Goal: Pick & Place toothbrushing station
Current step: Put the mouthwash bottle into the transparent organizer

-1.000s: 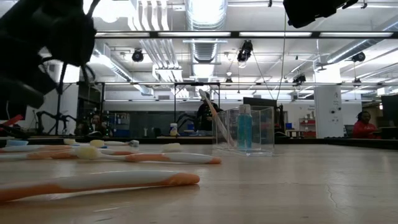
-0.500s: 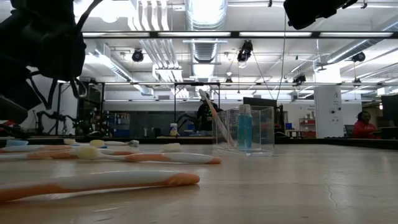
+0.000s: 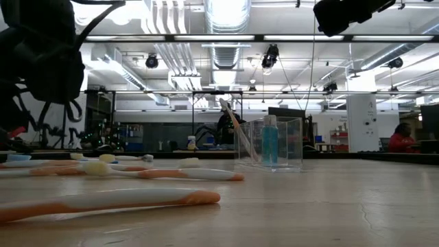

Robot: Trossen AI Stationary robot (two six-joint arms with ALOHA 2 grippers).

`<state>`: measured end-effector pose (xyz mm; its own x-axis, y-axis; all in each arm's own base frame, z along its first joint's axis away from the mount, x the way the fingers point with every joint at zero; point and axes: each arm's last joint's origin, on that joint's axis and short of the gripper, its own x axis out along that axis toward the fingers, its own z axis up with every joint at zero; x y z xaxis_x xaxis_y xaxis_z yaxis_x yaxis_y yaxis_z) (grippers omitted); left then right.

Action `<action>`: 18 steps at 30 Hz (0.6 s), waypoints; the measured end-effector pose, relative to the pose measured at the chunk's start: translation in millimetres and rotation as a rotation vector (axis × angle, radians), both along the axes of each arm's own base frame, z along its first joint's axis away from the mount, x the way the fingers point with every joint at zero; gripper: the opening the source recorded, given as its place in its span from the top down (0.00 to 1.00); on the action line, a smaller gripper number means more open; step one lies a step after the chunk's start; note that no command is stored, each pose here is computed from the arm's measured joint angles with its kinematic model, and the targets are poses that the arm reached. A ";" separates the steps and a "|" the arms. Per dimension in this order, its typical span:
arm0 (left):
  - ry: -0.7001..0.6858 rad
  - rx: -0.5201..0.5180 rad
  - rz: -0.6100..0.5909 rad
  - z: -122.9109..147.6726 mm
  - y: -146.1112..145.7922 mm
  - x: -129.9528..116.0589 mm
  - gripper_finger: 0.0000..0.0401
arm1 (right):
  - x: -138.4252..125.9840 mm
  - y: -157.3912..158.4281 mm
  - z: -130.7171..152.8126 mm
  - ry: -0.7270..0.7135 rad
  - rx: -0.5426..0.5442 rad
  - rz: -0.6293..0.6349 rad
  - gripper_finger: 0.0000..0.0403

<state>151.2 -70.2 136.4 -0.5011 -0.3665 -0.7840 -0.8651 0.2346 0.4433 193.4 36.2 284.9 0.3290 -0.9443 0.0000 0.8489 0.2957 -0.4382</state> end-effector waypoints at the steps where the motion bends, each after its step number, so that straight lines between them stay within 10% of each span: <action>1: -0.010 -0.003 0.000 -0.6 -0.3 0.8 0.76 | -0.1 0.1 -0.3 0.001 0.000 0.000 0.69; 18: -0.074 -0.028 0.014 -11.4 -0.6 1.1 0.77 | -0.1 0.0 -0.6 0.004 -0.001 0.000 0.69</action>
<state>152.3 -70.8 125.0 -0.4371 -0.3954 -0.8078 -0.8984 0.2342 0.3714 193.4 36.2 284.3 0.3290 -0.9443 0.0000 0.8473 0.2951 -0.4416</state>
